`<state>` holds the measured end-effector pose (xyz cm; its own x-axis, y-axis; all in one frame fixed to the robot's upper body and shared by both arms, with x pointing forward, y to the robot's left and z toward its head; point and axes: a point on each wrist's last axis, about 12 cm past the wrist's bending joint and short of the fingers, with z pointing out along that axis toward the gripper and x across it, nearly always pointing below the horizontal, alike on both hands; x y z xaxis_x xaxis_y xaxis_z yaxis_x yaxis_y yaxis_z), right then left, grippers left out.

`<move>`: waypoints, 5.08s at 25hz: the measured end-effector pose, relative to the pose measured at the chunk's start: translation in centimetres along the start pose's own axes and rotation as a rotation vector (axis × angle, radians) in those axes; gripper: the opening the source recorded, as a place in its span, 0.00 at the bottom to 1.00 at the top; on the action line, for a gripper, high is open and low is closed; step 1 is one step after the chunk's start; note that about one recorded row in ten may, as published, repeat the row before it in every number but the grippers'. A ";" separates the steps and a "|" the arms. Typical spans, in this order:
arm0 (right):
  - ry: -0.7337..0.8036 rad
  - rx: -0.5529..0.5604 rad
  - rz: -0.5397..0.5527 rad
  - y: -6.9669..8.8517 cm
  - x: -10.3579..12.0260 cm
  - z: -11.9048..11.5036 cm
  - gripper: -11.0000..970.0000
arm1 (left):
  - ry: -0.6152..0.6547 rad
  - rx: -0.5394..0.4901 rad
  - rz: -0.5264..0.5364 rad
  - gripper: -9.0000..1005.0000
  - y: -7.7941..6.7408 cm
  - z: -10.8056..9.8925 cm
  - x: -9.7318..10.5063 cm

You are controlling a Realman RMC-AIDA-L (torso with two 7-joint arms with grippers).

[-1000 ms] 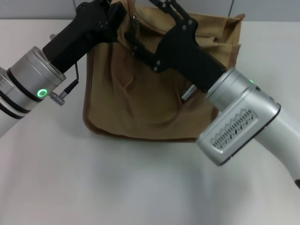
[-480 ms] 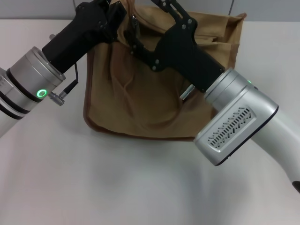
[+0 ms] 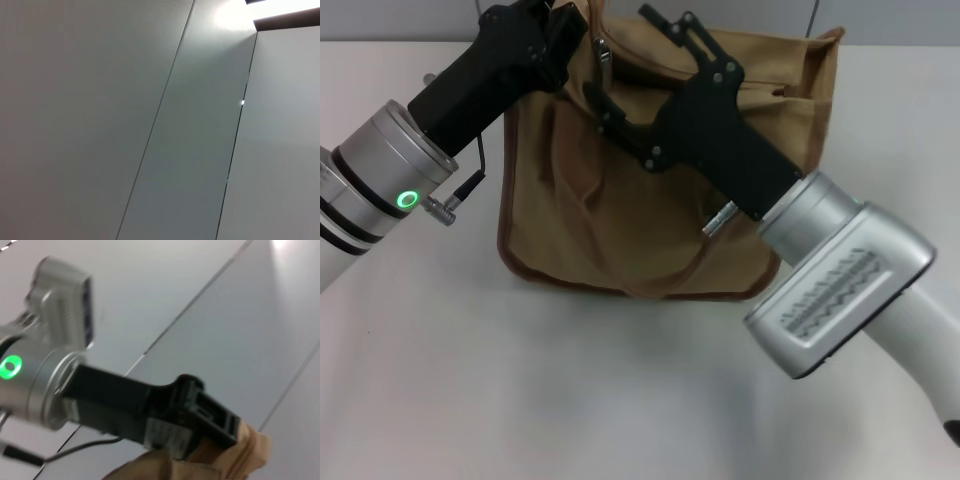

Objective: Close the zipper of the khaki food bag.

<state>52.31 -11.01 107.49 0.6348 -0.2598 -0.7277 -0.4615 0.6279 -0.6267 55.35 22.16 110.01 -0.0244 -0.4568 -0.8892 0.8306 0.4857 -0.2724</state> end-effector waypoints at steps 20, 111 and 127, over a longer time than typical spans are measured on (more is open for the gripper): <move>-0.217 -0.287 0.902 -7.6 0.5 -3.6 0.84 | 0.002 -0.020 -0.001 0.03 0.3 -0.1 0.0; 0.192 -0.482 1.048 -9.9 2.5 3.2 0.05 | 0.011 0.010 0.009 0.03 0.4 1.9 -0.2; 0.193 -0.406 1.075 -10.4 3.4 0.5 0.02 | 0.008 0.000 0.005 0.03 0.3 1.3 -0.1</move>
<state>59.59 -18.06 111.67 -0.2933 0.1343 -0.9465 -0.8912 0.3200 0.3216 56.38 21.40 110.52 -0.0242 -0.4485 -0.8935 0.8306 0.4884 -0.2676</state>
